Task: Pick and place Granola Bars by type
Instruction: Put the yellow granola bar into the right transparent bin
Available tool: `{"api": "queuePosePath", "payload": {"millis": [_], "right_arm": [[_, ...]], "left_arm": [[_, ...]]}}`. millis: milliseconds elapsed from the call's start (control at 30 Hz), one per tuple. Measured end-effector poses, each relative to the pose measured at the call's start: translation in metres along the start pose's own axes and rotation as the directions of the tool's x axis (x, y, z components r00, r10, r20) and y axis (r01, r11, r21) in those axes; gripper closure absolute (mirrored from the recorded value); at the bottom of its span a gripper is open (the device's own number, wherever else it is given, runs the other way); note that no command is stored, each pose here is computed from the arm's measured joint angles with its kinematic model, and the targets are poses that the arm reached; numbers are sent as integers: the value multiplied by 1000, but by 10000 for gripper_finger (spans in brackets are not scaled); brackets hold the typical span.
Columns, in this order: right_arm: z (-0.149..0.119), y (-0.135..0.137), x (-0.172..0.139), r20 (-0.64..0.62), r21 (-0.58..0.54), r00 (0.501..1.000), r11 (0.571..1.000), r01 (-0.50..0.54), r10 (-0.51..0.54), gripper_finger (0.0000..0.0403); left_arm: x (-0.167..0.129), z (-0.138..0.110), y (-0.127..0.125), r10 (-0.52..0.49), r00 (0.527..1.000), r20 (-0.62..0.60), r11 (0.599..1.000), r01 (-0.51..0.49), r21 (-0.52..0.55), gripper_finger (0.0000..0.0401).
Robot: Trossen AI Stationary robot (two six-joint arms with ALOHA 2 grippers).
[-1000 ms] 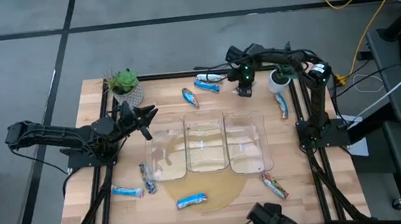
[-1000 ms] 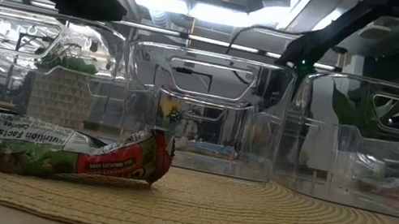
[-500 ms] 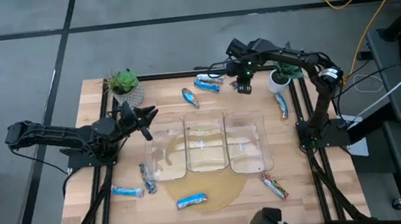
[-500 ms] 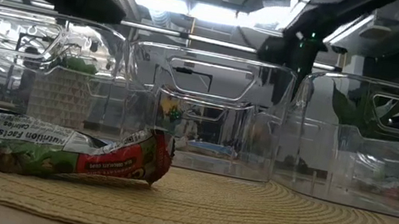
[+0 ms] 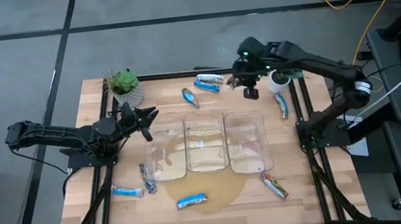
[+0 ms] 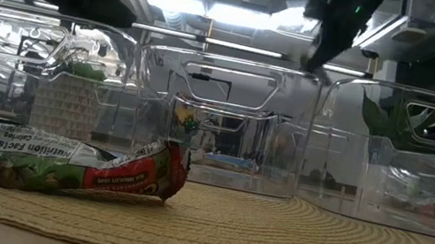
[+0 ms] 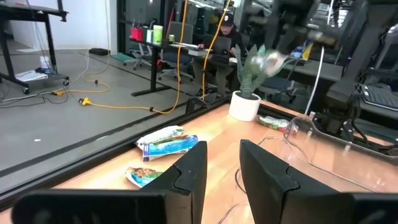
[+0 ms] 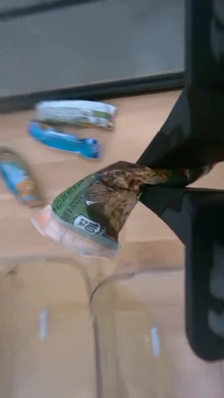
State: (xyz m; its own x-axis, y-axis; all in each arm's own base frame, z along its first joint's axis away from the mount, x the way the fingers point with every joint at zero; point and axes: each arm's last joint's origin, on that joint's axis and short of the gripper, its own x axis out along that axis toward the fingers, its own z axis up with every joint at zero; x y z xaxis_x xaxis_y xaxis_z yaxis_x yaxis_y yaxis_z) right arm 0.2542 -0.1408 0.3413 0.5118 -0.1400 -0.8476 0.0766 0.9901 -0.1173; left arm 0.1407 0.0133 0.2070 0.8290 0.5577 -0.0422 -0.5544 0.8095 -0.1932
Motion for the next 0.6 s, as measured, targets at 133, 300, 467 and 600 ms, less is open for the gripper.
{"api": "queuePosePath", "payload": {"millis": [133,300,467,600], "right_arm": [[0,22,-36,102,10,995,1000,17,-18,363],[-7,46,-76,223,51,975,999,4,-16,351],[-15,61,-102,303,66,953,998,-17,-4,363],[-19,67,-111,332,65,943,998,-27,4,367]], "left_arm": [[0,-3,1,-1,1000,-32,1000,2,22,310],[0,-5,1,0,999,-45,1000,1,31,313],[0,-5,1,0,999,-45,999,2,32,310],[0,-5,1,-2,999,-45,1000,3,31,308]]}}
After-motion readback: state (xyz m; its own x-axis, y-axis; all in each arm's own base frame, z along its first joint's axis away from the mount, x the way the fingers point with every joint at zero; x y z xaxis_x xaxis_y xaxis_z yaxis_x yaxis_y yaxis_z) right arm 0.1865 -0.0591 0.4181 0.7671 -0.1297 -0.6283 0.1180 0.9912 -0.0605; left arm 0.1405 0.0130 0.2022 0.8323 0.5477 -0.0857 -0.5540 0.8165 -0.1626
